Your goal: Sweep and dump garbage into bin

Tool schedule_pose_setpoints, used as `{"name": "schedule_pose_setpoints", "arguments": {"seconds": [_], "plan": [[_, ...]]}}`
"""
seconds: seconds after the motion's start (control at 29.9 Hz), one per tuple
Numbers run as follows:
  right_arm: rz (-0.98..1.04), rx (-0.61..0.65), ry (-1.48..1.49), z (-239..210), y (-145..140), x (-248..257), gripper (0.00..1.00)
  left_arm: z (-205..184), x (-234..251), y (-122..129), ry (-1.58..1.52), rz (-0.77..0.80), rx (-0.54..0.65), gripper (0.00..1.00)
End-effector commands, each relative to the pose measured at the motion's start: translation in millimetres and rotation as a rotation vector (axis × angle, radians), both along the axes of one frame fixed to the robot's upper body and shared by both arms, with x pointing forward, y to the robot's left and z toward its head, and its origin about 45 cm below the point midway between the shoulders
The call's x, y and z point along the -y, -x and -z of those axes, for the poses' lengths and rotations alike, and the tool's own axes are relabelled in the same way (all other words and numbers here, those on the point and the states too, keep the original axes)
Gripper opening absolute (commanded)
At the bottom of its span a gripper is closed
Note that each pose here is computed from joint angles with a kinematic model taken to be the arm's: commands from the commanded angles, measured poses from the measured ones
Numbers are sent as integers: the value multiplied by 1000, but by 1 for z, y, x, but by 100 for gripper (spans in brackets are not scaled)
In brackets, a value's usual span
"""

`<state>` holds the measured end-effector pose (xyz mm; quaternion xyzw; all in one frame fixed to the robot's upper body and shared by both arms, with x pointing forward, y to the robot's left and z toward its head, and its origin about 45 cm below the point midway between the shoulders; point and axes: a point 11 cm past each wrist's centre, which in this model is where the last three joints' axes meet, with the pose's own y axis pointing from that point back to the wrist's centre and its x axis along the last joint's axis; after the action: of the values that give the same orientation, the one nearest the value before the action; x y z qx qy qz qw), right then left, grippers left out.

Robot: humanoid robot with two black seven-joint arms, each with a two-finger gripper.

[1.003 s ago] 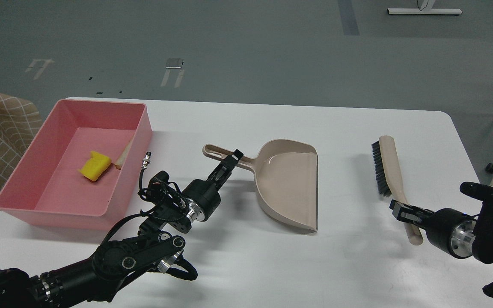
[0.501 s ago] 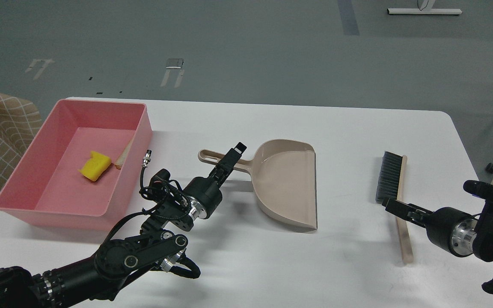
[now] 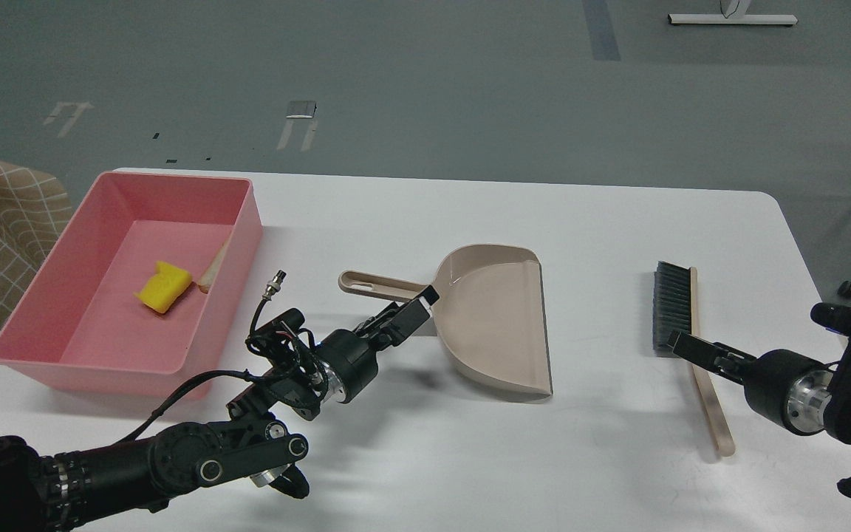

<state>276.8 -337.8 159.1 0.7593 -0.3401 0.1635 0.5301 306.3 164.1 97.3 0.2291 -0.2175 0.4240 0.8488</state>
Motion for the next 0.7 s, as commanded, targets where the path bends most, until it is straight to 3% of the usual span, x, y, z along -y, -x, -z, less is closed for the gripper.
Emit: {"name": "schedule_pose_setpoints", "arguments": {"seconds": [0.0, 0.67], "plan": [[15, -1, 3, 1, -1, 5, 95, -14, -15, 0, -5, 8, 17, 98], [35, 43, 5, -12, -27, 10, 95, -32, -93, -1, -157, -18, 77, 98]]}}
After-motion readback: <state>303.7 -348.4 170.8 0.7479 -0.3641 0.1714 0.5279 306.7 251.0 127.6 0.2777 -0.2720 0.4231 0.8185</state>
